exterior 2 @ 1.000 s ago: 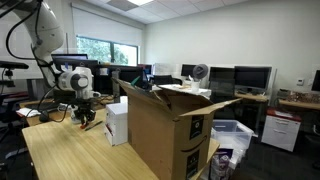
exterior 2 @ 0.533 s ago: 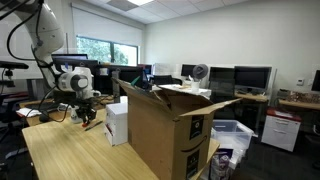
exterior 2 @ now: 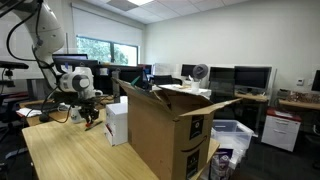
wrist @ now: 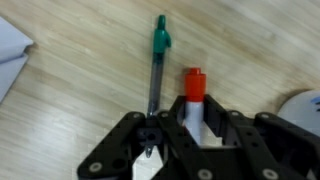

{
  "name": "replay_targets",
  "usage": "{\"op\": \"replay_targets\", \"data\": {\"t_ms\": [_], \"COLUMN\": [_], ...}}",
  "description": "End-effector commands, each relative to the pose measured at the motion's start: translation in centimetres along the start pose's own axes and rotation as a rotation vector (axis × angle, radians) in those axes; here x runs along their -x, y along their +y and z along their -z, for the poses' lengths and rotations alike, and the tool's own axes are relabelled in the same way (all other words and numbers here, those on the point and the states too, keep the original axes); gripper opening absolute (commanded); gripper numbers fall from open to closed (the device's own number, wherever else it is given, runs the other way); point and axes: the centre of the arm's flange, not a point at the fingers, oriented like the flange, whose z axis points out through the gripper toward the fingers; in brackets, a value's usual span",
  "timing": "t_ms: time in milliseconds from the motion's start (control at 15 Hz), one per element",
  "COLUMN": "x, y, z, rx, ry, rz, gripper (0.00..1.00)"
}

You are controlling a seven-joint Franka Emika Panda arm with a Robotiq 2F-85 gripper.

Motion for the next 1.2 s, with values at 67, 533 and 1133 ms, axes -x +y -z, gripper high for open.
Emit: {"op": "replay_targets", "data": {"t_ms": [67,533,1133], "x": [0.4,0.6,1.3], "y": [0.7,2.1,1.8], "z": [1.5,2.2,0.8], "rx": [0.074,0.166,0.200], "ry": [-0.013,-0.094,-0.135], "rz": [0.135,0.419,0.714], "gripper": [0.09,0.10,0.11]}}
